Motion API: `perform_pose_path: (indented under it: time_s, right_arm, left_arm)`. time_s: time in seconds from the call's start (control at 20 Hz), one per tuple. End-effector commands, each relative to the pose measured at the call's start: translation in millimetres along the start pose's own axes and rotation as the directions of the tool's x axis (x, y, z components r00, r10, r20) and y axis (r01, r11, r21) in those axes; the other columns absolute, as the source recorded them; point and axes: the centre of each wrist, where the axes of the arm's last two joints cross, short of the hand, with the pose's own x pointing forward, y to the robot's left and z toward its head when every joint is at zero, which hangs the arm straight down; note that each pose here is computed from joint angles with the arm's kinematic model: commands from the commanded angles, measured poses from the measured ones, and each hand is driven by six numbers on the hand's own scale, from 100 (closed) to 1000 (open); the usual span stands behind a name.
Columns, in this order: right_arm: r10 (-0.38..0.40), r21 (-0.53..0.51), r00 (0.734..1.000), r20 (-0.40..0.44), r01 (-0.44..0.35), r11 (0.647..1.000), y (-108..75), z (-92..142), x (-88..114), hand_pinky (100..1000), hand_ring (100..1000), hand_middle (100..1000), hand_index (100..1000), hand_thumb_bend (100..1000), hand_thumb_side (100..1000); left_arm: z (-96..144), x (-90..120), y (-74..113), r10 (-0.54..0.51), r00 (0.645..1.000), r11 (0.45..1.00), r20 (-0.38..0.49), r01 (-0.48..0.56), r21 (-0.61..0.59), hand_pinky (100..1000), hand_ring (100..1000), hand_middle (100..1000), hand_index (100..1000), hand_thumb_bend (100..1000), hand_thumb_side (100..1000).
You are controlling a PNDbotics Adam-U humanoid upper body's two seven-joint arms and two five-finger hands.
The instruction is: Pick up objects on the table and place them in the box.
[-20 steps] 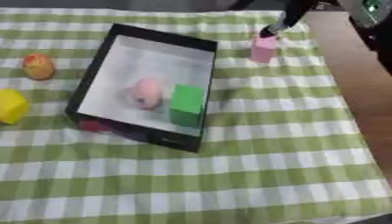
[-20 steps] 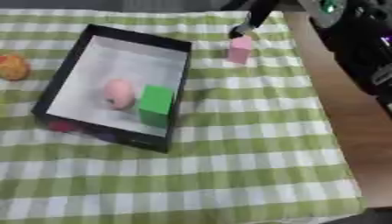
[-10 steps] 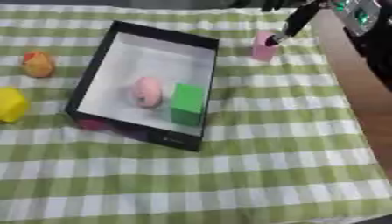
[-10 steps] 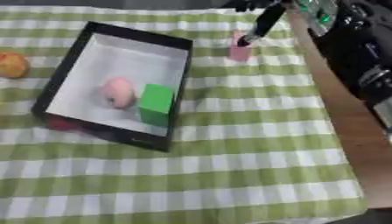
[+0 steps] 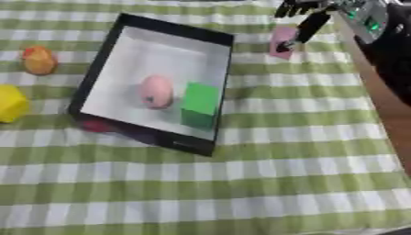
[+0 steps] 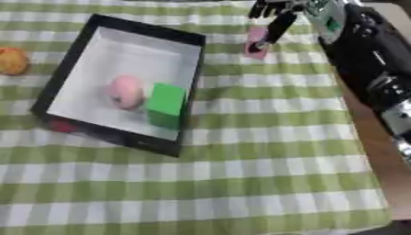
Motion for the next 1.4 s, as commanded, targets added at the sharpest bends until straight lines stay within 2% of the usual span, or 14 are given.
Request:
perform_pose_path:
  time_s: [0.05, 0.3, 0.6, 0.7, 0.75, 0.8, 0.85, 0.9, 0.95, 1.15, 1.4]
  right_arm:
    - [-0.001, -0.047, 0.999, -0.049, -0.001, 0.999, -11.4, 9, -11, 916, 910, 850, 873, 552, 320]
    - [-0.018, -0.073, 0.995, -0.102, 0.010, 0.997, -8.6, 11, -23, 913, 907, 846, 871, 554, 314]
    - [-0.038, -0.079, 0.992, -0.117, 0.029, 0.996, -5.9, 11, -28, 905, 886, 817, 860, 529, 299]
    - [-0.050, -0.086, 0.992, -0.114, 0.040, 0.995, -4.9, 10, -29, 892, 844, 751, 814, 463, 272]
    - [-0.058, -0.090, 0.992, -0.111, 0.048, 0.995, -4.5, 10, -28, 892, 844, 751, 814, 463, 272]
    - [-0.069, -0.095, 0.992, -0.106, 0.059, 0.994, -4.4, 9, -28, 880, 804, 672, 753, 386, 244]
    - [-0.080, -0.098, 0.992, -0.100, 0.070, 0.993, -4.4, 9, -28, 879, 800, 663, 746, 379, 242]
    - [-0.089, -0.103, 0.991, -0.095, 0.080, 0.992, -5.1, 9, -27, 868, 773, 607, 697, 314, 210]
    - [-0.098, -0.109, 0.991, -0.090, 0.088, 0.990, -6.3, 9, -26, 867, 771, 603, 693, 309, 206]
    - [-0.115, -0.136, 0.991, -0.065, 0.105, 0.985, -15.5, 12, -19, 857, 749, 560, 651, 247, 174]
    - [-0.098, -0.192, 0.995, -0.018, 0.092, 0.977, -42.0, 23, -5, 854, 743, 555, 647, 241, 146]
  left_arm:
    - [-5, 11, -1.2, 0.008, 0.999, 1.000, 0.036, -0.007, -0.011, 746, 723, 692, 769, 392, 629]
    - [-6, 11, -1.7, 0.009, 0.999, 1.000, 0.037, -0.009, -0.012, 747, 723, 692, 769, 391, 631]
    - [-7, 13, -3.6, 0.013, 0.999, 1.000, 0.041, -0.012, -0.020, 748, 724, 692, 769, 389, 632]
    - [-7, 13, -3.8, 0.013, 0.999, 1.000, 0.040, -0.012, -0.021, 749, 725, 692, 769, 387, 634]
    - [-6, 13, -3.6, 0.013, 0.999, 1.000, 0.039, -0.012, -0.020, 749, 725, 692, 769, 387, 634]
    - [-6, 12, -3.4, 0.013, 0.999, 1.000, 0.038, -0.012, -0.020, 750, 725, 692, 769, 386, 635]
    - [-6, 12, -3.3, 0.013, 0.999, 1.000, 0.038, -0.012, -0.019, 750, 725, 692, 769, 386, 635]
    - [-6, 12, -3.2, 0.013, 0.999, 1.000, 0.038, -0.012, -0.019, 750, 726, 692, 768, 384, 635]
    - [-6, 12, -3.2, 0.013, 0.999, 1.000, 0.038, -0.012, -0.020, 750, 726, 692, 768, 384, 635]
    - [-6, 12, -2.0, 0.009, 0.999, 1.000, 0.037, -0.008, -0.018, 751, 727, 693, 768, 380, 635]
    - [-6, 10, 1.4, -0.004, 0.999, 1.000, 0.036, 0.005, -0.014, 753, 728, 693, 768, 376, 634]
